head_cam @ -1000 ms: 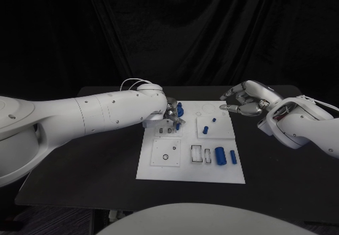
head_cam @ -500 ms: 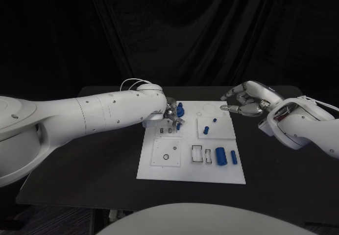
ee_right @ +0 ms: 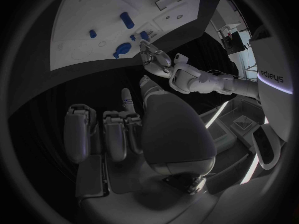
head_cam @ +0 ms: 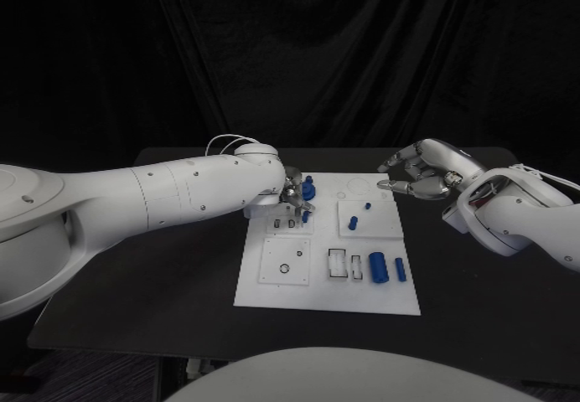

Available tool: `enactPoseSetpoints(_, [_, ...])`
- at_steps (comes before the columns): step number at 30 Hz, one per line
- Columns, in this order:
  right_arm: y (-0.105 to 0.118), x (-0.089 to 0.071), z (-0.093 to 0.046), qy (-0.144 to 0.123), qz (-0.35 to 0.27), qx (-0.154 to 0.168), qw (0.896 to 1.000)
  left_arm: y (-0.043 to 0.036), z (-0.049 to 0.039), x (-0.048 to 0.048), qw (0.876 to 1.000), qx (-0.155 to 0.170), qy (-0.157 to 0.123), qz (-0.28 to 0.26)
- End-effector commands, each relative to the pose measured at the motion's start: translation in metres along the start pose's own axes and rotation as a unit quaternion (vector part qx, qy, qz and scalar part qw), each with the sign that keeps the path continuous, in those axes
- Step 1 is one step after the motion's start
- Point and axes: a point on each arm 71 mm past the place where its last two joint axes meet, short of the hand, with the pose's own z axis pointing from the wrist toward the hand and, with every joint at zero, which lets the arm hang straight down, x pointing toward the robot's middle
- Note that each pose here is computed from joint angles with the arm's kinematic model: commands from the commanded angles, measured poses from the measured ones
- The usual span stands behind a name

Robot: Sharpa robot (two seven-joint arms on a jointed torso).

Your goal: Assemble the parts on the task board

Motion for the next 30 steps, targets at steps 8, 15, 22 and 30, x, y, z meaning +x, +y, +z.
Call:
enactPoseSetpoints(8, [-0.0006, 0.0015, 0.0001, 0.004, 0.0, 0.004, 1.0, -0.0042, 0.0012, 0.0031, 1.0, 0.012, 0.011, 0.004])
enactPoseSetpoints(15, [-0.0007, 0.0017, 0.0004, 0.005, 0.0, 0.004, 1.0, -0.0053, 0.002, 0.0039, 1.0, 0.013, 0.013, 0.005])
enactPoseSetpoints(22, [-0.001, 0.0019, 0.0007, 0.006, 0.0, 0.005, 1.0, -0.0066, 0.0024, 0.0048, 1.0, 0.014, 0.018, 0.008])
enactPoseSetpoints(30, [-0.0007, 0.0028, 0.0017, 0.009, 0.0, 0.005, 1.0, -0.0075, 0.0031, 0.0057, 1.0, 0.013, 0.023, 0.011])
